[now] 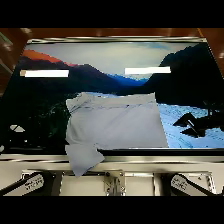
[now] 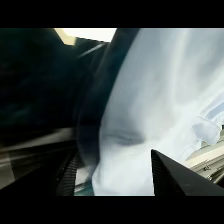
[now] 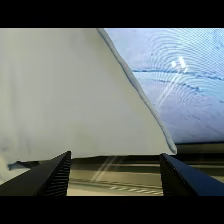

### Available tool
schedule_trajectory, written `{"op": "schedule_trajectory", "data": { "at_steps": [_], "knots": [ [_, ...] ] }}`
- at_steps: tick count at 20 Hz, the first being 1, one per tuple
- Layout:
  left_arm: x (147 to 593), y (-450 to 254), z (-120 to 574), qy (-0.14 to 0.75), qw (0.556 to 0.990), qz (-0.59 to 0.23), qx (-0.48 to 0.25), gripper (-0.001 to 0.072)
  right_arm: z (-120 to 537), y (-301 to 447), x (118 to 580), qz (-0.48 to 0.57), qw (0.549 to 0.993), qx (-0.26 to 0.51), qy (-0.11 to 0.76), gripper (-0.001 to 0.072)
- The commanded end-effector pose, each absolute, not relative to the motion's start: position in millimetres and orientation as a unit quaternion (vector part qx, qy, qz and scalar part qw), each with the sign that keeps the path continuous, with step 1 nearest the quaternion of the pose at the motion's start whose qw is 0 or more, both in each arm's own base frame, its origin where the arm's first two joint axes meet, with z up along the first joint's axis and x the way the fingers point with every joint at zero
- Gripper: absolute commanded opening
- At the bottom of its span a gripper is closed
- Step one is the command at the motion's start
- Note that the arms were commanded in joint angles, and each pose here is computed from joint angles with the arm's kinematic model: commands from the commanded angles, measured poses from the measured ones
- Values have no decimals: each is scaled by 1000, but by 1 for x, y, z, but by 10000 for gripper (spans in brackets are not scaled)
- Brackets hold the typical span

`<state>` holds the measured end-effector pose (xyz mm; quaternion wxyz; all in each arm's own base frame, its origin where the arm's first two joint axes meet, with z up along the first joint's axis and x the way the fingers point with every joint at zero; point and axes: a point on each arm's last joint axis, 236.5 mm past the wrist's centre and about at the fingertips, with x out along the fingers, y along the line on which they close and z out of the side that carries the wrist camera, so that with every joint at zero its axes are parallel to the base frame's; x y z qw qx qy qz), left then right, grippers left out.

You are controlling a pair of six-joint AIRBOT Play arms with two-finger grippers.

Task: Fold the shirts.

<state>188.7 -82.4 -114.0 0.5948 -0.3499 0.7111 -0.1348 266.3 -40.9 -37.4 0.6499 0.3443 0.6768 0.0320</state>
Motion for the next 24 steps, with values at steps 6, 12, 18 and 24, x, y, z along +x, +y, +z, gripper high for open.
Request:
{"op": "schedule_trajectory", "data": {
  "at_steps": [6, 12, 18, 24],
  "knots": [
    [197, -108, -120, 708, 587, -153, -361, 35, -84, -22, 234, 48, 586, 364, 722, 676],
    [222, -104, -97, 684, 619, -172, -346, 34, -115, -7, 219, 57, 565, 380, 730, 676],
    [240, -102, -71, 659, 649, -193, -327, 34, -139, 20, 226, 56, 571, 315, 756, 631],
    [295, -91, -1, 593, 720, -228, -279, 33, -92, 86, 266, 191, 581, 334, 717, 57]
  ]
}}
